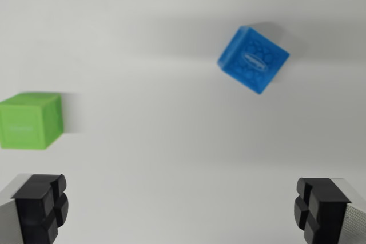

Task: Stack cube

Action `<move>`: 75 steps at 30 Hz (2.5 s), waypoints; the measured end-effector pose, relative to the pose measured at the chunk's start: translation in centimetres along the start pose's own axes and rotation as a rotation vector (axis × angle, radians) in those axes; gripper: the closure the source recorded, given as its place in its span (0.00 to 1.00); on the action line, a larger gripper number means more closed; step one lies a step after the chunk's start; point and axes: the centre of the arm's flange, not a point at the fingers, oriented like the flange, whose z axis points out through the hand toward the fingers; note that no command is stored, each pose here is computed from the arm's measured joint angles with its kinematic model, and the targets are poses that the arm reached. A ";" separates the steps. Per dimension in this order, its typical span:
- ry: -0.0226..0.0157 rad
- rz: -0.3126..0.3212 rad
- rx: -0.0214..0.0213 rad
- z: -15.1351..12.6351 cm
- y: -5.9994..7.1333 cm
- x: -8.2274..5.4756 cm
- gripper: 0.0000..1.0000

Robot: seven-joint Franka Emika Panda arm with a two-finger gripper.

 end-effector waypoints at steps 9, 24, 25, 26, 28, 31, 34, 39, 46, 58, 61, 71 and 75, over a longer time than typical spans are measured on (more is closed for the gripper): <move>-0.0005 -0.002 -0.0015 1.7 -1.1 -2.3 0.00; -0.0008 -0.005 -0.0040 4.7 -3.0 -6.2 0.00; -0.0006 -0.005 -0.0039 4.9 -3.1 -6.5 0.00; -0.0006 -0.005 -0.0042 5.1 -3.3 -6.8 0.00; -0.0002 -0.006 -0.0043 5.6 -3.6 -7.5 0.00; -0.0004 -0.007 -0.0055 6.3 -4.1 -8.4 0.00; -0.0008 -0.008 -0.0064 7.0 -4.5 -9.3 0.00; -0.0004 -0.009 -0.0064 8.1 -5.2 -10.8 0.00; -0.0009 -0.011 -0.0082 9.9 -6.3 -13.1 0.00; -0.0011 -0.013 -0.0115 12.7 -8.0 -16.8 0.00; -0.0011 -0.015 -0.0117 13.4 -8.5 -17.8 0.00; -0.0027 -0.013 -0.0138 17.4 -8.6 -18.1 0.00; -0.0025 -0.014 -0.0127 18.8 -8.6 -18.1 0.00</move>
